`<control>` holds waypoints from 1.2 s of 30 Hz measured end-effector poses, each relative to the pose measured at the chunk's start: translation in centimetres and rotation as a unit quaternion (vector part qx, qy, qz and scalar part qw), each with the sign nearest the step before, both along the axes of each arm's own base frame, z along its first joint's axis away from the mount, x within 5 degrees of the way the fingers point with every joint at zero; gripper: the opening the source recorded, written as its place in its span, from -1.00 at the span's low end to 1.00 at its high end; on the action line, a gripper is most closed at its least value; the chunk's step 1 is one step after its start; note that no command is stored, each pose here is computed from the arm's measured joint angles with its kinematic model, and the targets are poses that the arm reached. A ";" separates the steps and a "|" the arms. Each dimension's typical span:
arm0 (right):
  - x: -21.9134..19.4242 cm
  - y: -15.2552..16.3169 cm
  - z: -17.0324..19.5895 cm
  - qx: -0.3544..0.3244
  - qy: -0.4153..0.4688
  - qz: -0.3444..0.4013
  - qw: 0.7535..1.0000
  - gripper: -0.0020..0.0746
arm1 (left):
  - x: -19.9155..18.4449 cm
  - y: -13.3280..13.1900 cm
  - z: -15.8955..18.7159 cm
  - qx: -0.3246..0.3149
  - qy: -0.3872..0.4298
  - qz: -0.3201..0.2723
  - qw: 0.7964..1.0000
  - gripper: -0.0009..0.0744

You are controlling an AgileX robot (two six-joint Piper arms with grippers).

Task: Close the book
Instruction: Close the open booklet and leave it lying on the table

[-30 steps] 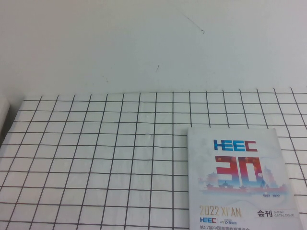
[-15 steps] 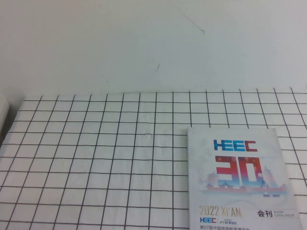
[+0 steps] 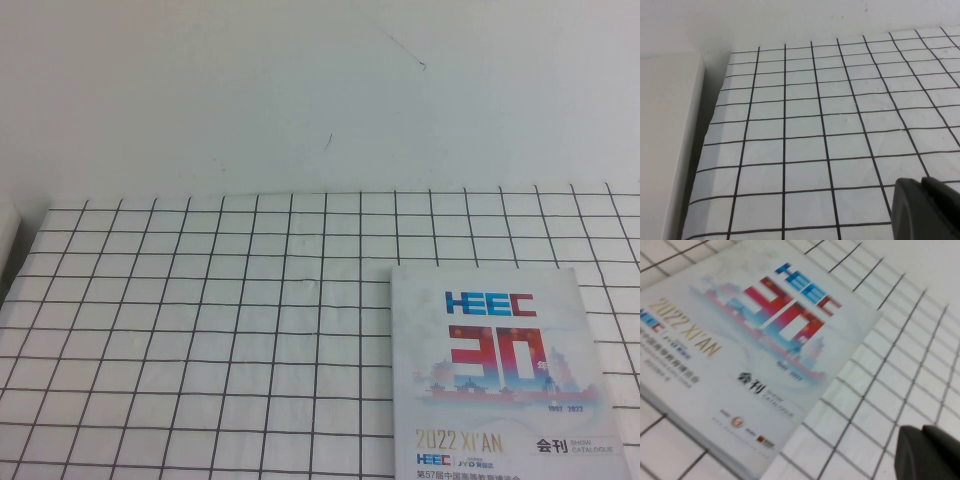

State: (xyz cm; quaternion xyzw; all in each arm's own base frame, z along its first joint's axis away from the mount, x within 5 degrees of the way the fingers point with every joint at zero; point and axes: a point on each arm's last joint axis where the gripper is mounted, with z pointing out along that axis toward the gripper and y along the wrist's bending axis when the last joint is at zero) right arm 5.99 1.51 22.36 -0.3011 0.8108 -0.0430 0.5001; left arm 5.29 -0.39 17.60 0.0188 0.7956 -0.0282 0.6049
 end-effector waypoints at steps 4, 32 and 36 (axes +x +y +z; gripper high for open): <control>-1.1 -0.7 0.8 0.004 -0.068 -0.016 0.998 -0.95 | 0.0 0.0 0.0 0.000 0.000 0.000 1.000 -0.99; -0.8 -1.9 -5.4 0.141 -0.076 -0.203 0.966 -0.95 | 0.0 0.0 0.0 0.007 0.000 -0.002 1.000 -0.99; -0.8 -1.9 -5.3 0.140 -0.077 -0.203 0.966 -0.95 | 0.0 0.0 0.0 0.007 0.000 -0.002 1.000 -0.99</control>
